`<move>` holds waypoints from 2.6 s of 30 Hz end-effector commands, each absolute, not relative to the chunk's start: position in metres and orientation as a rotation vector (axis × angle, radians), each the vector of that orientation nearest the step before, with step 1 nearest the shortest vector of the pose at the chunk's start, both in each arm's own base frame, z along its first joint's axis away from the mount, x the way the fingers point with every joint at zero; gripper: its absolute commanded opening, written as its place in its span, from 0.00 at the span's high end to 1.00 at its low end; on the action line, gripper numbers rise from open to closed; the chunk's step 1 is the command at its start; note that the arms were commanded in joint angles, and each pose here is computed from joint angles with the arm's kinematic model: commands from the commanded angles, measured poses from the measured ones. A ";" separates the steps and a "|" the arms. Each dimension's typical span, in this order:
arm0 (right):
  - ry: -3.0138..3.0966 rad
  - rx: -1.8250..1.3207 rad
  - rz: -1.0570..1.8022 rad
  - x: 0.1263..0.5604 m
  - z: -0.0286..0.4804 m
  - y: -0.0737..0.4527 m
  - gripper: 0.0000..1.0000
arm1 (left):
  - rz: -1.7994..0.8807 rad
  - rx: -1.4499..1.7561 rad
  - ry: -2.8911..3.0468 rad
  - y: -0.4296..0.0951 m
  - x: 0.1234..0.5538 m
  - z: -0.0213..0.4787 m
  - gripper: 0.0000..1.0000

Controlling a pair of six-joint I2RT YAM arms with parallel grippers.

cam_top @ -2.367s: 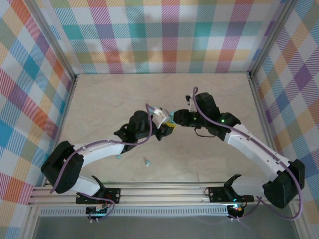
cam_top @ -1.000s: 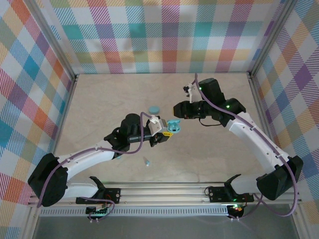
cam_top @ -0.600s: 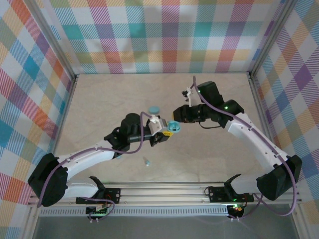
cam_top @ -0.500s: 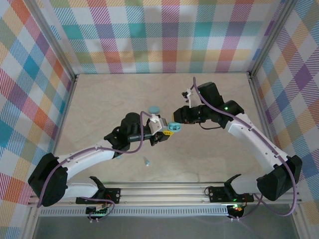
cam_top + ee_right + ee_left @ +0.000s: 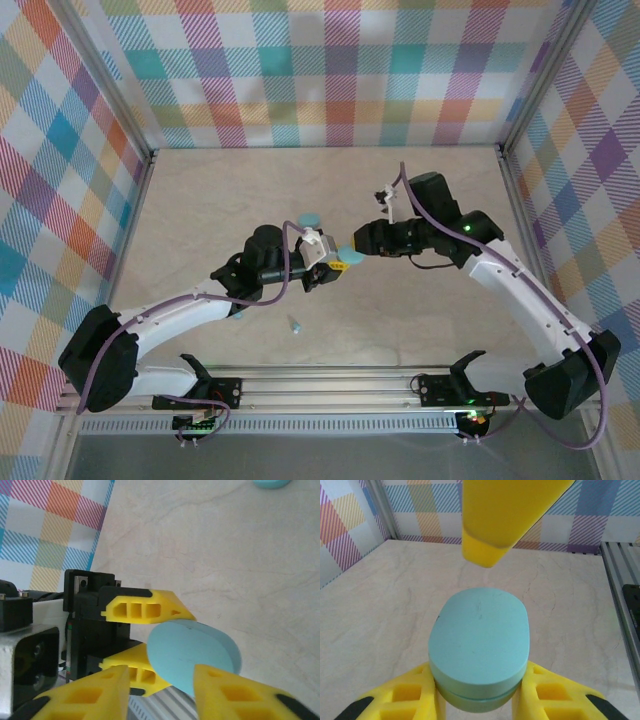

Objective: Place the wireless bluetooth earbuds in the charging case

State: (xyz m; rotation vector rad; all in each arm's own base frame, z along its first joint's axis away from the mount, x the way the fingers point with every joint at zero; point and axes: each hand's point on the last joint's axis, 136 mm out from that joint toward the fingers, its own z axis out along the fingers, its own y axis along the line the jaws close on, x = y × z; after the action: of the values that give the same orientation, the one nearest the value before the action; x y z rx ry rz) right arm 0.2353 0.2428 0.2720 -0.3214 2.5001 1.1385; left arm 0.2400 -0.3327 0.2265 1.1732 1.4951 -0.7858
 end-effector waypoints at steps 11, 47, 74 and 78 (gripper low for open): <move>2.435 -0.154 1.540 0.241 0.274 0.263 0.41 | -0.947 0.994 1.488 -0.331 0.250 0.271 0.85; 2.381 0.011 1.759 0.259 0.280 0.277 0.70 | -1.007 0.908 1.506 -0.334 0.259 0.284 0.48; 2.813 0.078 1.156 0.370 0.079 0.262 0.73 | -0.470 0.592 1.912 -0.216 0.266 0.216 0.00; 2.887 0.068 1.115 0.388 0.049 0.267 0.72 | -0.454 0.529 1.913 -0.203 0.264 0.215 0.00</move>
State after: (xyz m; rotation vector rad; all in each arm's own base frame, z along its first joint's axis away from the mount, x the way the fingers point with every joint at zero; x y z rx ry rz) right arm 0.3750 0.2678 0.0487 0.1447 2.8908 1.1497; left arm 0.2615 -0.2217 0.2199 0.6190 1.8817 -0.5054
